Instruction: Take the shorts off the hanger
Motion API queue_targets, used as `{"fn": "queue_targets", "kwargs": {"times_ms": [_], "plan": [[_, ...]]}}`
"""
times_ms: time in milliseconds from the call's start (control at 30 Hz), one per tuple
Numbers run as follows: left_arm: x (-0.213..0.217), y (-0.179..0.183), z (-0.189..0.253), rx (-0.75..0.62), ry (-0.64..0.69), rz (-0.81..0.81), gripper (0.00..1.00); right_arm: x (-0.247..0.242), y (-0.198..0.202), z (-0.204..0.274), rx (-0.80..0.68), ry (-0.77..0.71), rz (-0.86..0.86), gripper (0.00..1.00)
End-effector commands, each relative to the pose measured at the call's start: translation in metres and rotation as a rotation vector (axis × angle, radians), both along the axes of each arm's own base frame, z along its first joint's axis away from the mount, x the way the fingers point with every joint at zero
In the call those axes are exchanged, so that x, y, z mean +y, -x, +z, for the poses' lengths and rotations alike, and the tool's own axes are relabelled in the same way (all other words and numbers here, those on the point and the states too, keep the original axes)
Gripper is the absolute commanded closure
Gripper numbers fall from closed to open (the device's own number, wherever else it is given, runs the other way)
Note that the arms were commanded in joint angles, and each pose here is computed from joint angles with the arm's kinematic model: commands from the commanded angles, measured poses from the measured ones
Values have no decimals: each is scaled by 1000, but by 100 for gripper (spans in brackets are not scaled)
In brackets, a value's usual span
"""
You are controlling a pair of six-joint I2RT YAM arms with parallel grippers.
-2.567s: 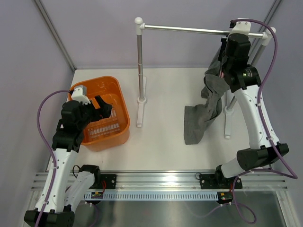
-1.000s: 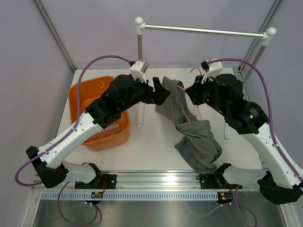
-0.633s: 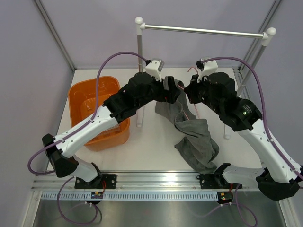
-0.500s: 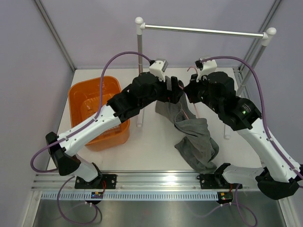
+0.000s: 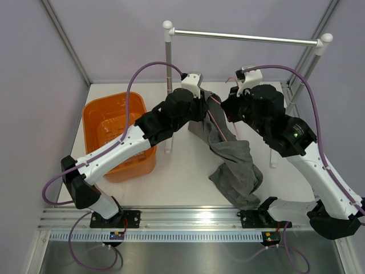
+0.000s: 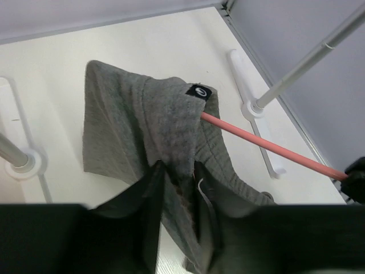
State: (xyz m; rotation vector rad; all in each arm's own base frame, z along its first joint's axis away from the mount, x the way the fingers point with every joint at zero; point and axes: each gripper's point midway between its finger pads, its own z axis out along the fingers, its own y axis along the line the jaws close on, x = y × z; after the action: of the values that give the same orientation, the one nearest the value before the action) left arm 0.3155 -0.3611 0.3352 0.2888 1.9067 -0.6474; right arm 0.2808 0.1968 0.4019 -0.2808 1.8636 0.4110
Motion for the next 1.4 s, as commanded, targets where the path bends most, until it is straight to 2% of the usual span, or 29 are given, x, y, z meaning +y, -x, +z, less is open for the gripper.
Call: {"fn": "queue_targets", "kwargs": {"times_ms": [0,33,133,567,833,1100,1133,1167,1267,1300,1367], "plan": [[13,-19,33,-116,25,112,75,-3,3,34,-88,-54,-14,100],[15,-22,35,-127,18,127,84,-2,5,34,-84,-54,-7,100],[27,-31,43,-160,-14,194,100,-2,11,32,-76,-58,8,100],[68,-89,26,-146,-96,377,100,-9,41,35,-77,-87,56,100],[73,-111,16,-143,-132,351,100,-8,49,37,-73,-102,87,100],[38,-78,8,-100,-47,95,100,-20,36,47,-137,-86,4,100],[32,-68,-2,-92,-62,55,100,-19,32,48,-151,-76,-5,100],[31,-55,14,-126,-28,19,100,-20,28,49,-158,-70,-20,100],[16,-17,20,-158,-26,-99,100,-26,16,50,-183,-42,-84,100],[18,-3,34,-186,-11,-127,100,-29,12,51,-193,-34,-111,100],[6,28,38,-215,-16,-252,100,-29,5,55,-219,-27,-136,100]]}}
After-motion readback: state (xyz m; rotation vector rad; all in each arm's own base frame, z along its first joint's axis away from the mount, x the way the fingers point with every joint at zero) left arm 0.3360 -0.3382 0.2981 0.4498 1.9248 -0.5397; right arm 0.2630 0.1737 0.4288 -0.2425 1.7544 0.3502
